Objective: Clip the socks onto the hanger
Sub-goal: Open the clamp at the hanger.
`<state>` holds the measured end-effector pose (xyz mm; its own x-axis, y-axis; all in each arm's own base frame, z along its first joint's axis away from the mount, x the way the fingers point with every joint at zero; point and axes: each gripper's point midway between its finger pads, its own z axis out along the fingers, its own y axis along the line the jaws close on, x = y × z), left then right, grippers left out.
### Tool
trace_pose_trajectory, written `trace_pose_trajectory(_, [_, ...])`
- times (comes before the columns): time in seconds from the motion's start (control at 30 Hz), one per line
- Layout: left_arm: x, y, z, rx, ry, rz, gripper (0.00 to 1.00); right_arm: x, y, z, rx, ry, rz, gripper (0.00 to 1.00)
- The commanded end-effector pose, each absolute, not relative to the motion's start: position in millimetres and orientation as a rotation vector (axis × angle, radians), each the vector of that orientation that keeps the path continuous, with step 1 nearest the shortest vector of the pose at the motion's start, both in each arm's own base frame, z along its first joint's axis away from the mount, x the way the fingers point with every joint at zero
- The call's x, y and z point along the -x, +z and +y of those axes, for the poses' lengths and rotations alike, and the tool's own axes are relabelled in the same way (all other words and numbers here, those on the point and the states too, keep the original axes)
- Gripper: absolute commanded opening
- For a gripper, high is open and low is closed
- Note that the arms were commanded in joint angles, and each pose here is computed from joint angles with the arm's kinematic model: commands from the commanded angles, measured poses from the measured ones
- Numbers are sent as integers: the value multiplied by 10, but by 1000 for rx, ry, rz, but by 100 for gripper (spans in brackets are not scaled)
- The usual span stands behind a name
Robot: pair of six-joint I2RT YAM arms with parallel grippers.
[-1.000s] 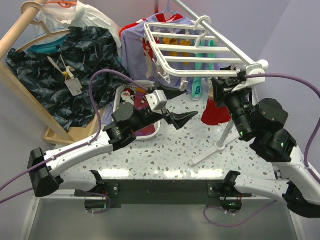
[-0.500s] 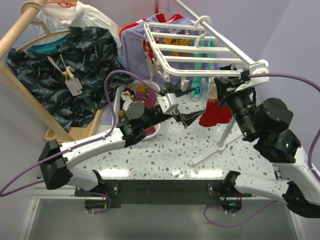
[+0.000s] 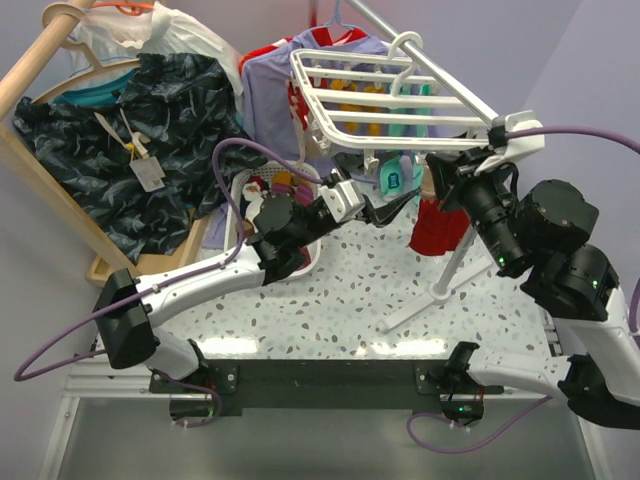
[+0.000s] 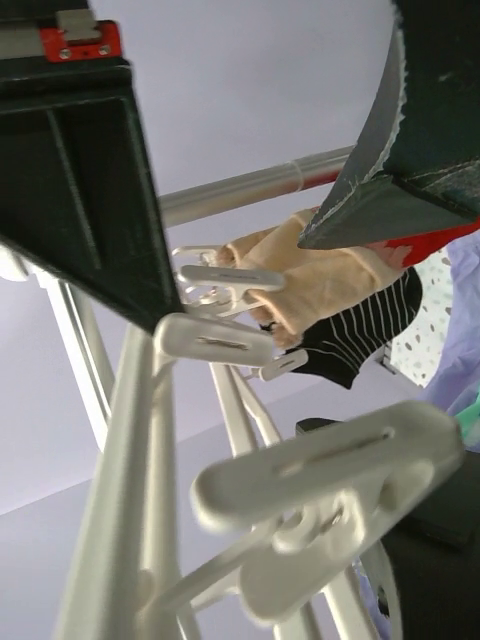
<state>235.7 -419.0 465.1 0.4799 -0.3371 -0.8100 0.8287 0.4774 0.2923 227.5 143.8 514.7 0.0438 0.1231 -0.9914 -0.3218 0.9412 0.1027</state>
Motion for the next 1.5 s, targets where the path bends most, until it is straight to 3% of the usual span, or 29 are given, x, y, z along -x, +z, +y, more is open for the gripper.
trace_pose_trajectory(0.0, [-2318, 5083, -4104, -685, -783, 630, 70, -2262, 5079, 1575, 191, 390, 1536, 0])
trace_pose_trajectory(0.3, [-2418, 4947, -4217, -706, -769, 674, 53, -2255, 4983, 1592, 175, 411, 1555, 0])
trace_pose_trajectory(0.47, [-2477, 4864, -4238, -703, -757, 705, 52, -2244, 5005, 1589, 170, 422, 1551, 0])
trace_pose_trajectory(0.67, [-2477, 4865, -4215, -691, -760, 710, 37, -2263, 4942, 1630, 173, 423, 1566, 0])
trace_pose_trajectory(0.8, [-2464, 4864, -4191, -688, -768, 719, 20, -2265, 4892, 1632, 173, 420, 1576, 0])
trace_pose_trajectory(0.9, [-2468, 4810, -4190, -695, -773, 745, 13, -2243, 4896, 1623, 173, 435, 1559, 18])
trace_pose_trajectory(0.93, [-2490, 4789, -4184, -691, -766, 759, 11, -2237, 4925, 1649, 178, 454, 1542, 31])
trace_pose_trajectory(1.03, [-2525, 4725, -4183, -693, -764, 806, 6, -2213, 4873, 1700, 209, 474, 1538, 46])
trace_pose_trajectory(1.23, [-2493, 4710, -4179, -699, -809, 865, 3, -2208, 4888, 1740, 229, 488, 1527, 55])
trace_pose_trajectory(1.47, [-2458, 4684, -4180, -708, -838, 899, 0, -2275, 4909, 1753, 215, 460, 1508, 58])
